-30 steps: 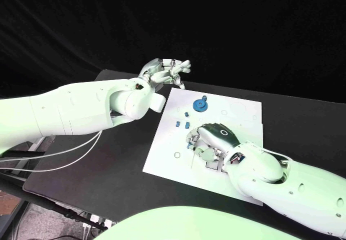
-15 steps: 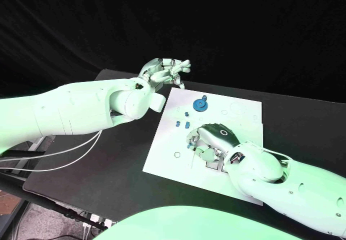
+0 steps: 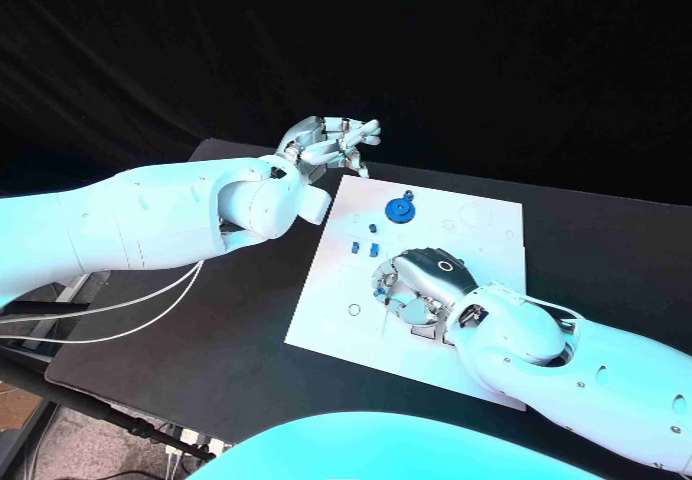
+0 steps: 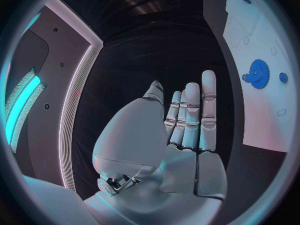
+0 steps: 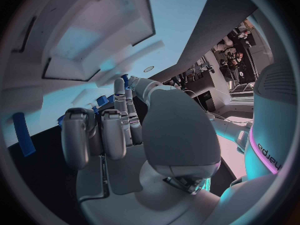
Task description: Assemble the parts on the task board
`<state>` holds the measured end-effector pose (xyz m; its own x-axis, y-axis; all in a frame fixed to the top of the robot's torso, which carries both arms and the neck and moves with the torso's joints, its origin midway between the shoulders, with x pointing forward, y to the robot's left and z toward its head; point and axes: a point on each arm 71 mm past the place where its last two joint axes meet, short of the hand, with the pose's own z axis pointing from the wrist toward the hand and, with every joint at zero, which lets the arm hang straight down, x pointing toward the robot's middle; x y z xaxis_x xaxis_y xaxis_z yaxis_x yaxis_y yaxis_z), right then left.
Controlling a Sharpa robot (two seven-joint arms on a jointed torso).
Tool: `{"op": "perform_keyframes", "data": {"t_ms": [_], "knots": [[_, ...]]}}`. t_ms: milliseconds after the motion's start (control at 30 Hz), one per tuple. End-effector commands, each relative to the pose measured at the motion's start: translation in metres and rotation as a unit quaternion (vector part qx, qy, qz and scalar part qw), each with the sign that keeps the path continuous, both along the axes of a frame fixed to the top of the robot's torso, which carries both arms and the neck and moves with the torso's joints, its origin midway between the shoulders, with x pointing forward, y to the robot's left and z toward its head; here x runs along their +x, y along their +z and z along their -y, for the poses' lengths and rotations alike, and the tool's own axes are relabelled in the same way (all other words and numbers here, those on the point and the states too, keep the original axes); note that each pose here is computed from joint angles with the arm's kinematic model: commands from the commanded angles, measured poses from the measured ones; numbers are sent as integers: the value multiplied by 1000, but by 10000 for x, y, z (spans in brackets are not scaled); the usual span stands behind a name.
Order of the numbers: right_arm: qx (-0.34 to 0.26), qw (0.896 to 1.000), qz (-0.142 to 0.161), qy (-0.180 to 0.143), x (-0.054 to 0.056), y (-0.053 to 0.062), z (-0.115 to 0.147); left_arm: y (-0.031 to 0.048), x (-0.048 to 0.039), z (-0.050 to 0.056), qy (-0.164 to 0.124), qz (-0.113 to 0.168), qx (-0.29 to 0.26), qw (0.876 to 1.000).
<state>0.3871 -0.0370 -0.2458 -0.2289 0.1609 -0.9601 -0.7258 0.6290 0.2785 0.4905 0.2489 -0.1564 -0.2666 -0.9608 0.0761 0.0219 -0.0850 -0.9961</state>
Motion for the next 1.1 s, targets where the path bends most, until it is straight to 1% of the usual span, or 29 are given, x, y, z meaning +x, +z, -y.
{"op": "perform_keyframes", "data": {"t_ms": [33, 467, 700, 833, 967, 1100], "knots": [[-17, 1000, -7, 4, -8, -47, 11, 13, -2, 12, -1, 3, -3, 1000], [17, 1000, 11, -17, 16, 5, 50, 12, -3, 4, -1, 1, -2, 1000], [49, 998, 25, -23, -24, 86, 100, 9, -3, 1, -2, 0, -2, 1000], [58, 998, 29, -24, -48, 156, 154, 8, -3, 1, -2, -1, -2, 1000], [63, 997, 32, -30, -58, 276, 263, 8, -3, -5, -2, -1, -2, 1000], [57, 997, 38, -38, -27, 419, 410, 7, -4, -14, -1, -1, -2, 1000]]}}
